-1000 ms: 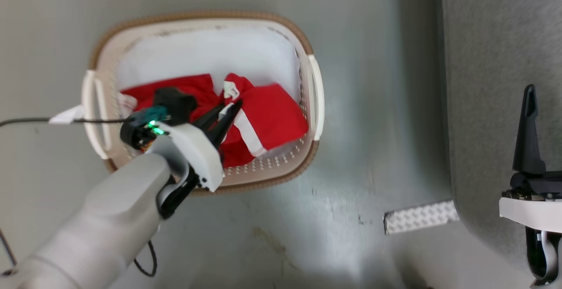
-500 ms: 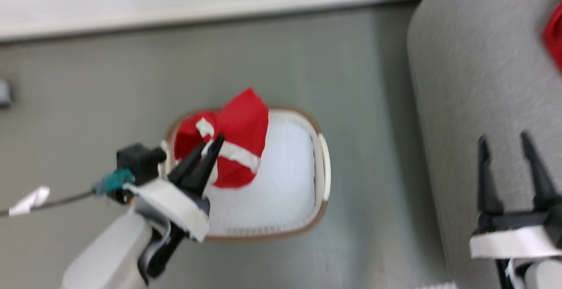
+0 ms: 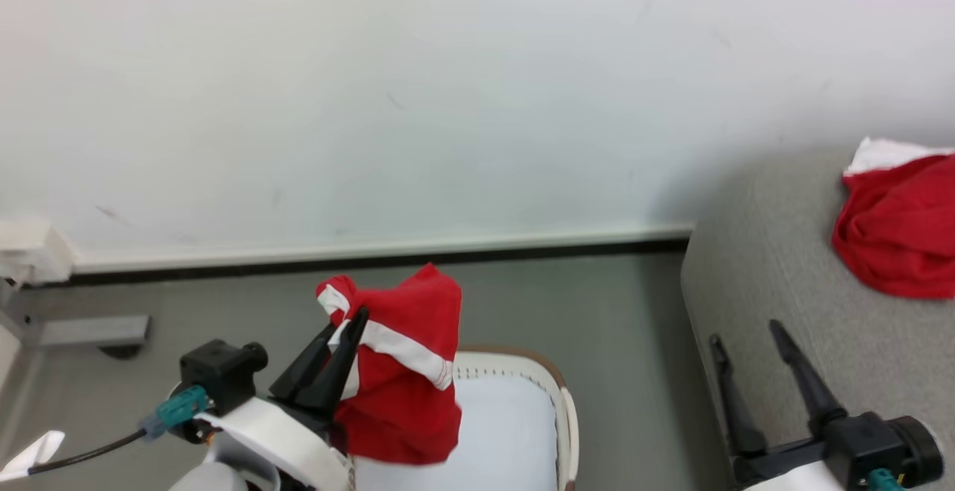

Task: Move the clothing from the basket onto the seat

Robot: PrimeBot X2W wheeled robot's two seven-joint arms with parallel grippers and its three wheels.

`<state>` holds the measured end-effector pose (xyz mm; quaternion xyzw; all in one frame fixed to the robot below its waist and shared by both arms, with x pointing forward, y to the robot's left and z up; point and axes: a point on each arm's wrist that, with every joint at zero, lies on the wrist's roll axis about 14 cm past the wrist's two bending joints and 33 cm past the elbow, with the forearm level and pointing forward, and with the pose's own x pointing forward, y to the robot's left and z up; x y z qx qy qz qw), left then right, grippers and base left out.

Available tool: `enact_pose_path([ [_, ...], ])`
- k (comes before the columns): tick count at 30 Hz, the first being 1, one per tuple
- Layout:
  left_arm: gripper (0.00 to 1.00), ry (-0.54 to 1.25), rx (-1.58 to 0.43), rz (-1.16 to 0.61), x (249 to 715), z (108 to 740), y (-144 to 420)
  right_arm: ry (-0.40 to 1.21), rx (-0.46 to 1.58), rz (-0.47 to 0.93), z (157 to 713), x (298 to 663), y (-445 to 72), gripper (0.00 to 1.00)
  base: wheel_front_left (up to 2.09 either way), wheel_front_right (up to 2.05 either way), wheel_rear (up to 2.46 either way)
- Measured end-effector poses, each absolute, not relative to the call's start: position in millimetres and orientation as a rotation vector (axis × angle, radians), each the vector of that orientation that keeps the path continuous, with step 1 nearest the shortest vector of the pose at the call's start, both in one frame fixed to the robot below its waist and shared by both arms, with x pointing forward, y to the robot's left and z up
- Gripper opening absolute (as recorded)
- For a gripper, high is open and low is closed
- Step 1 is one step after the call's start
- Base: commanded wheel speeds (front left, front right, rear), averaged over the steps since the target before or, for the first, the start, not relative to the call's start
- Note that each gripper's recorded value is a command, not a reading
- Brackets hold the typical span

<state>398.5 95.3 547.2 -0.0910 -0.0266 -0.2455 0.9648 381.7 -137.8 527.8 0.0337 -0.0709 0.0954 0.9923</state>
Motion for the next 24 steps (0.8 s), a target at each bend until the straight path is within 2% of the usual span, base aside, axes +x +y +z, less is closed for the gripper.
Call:
enact_pose_path([
  [4,0.00,-0.120,-0.173,-0.482,380,574,103,-0.205,0.070,0.302,550,369,-102,1.00,0.00,0.00,0.00],
  [9,0.00,-0.155,-0.171,-0.499,367,592,102,-0.241,0.068,0.535,564,353,-28,1.00,0.00,0.00,0.00],
  [16,0.00,-0.146,-0.171,-0.564,356,597,84,-0.270,0.030,0.808,577,334,49,1.00,0.00,0.00,0.00],
  [20,0.00,-0.143,-0.169,-0.621,347,600,67,-0.246,-0.044,0.919,567,327,75,1.00,0.00,0.00,0.00],
  [24,0.00,-0.125,-0.161,-0.684,336,600,53,-0.214,-0.125,0.959,555,334,82,1.00,0.00,0.00,0.00],
])
